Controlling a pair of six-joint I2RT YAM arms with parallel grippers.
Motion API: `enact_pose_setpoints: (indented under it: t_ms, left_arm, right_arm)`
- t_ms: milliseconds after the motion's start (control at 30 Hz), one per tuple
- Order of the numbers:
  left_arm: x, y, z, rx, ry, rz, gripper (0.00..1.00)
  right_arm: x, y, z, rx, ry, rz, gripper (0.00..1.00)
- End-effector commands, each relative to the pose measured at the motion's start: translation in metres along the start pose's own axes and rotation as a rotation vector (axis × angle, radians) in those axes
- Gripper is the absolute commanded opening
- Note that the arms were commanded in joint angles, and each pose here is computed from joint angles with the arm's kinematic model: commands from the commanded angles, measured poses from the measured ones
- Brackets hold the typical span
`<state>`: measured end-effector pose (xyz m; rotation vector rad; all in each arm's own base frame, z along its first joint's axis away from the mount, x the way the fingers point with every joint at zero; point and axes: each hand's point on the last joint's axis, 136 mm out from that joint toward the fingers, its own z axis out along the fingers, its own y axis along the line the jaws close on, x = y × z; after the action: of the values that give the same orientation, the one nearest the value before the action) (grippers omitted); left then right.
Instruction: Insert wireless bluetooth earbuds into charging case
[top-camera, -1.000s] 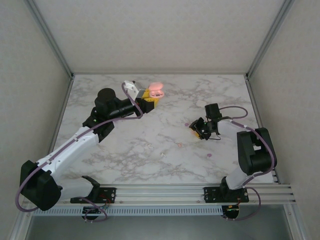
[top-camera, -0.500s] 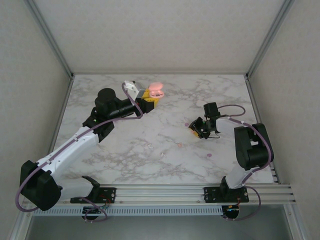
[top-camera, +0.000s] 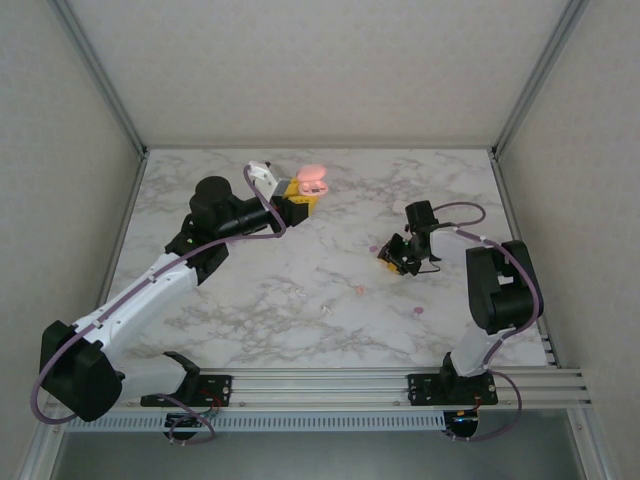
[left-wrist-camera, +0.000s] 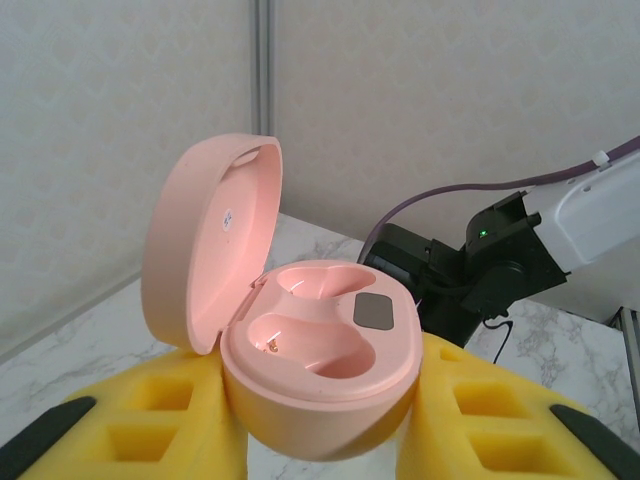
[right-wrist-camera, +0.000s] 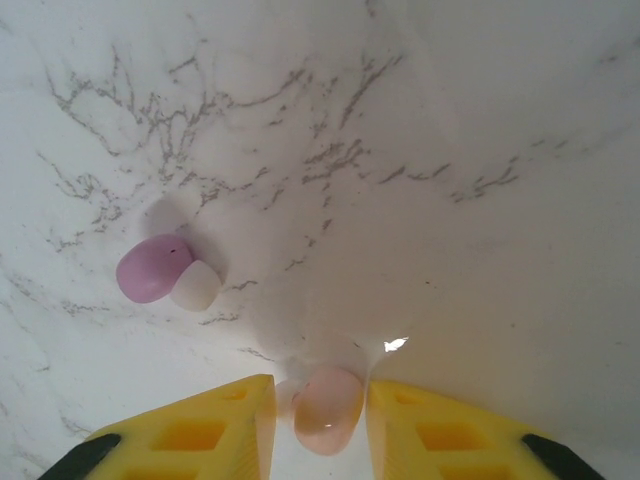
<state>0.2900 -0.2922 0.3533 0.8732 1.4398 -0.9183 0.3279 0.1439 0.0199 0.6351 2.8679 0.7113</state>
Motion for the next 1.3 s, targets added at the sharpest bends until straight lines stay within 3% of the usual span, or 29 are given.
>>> enact_pose_setpoints:
  t_ms: [0, 633, 1000, 1267]
  left_arm:
    - [-0.021, -0.006, -0.004, 0.004, -0.042, 0.028, 0.19]
    - [-0.021, -0.007, -0.008, -0.005, -0.039, 0.033, 0.19]
    - [-0.020, -0.008, -0.011, -0.014, -0.016, 0.052, 0.19]
    - [-0.022, -0.006, -0.013, -0.032, -0.028, 0.059, 0.19]
  right_arm:
    - [-0.002, 0.012, 0.008, -0.003, 0.015, -0.090, 0.30]
    - [0.014, 0.001, -0.006, 0.351, 0.061, -0.381, 0.23]
    - [0.019, -0.013, -0.031, 0.499, 0.129, -0.460, 0.21]
    - [0.013, -0.031, -0.042, 0.701, 0.151, -0.476, 0.22]
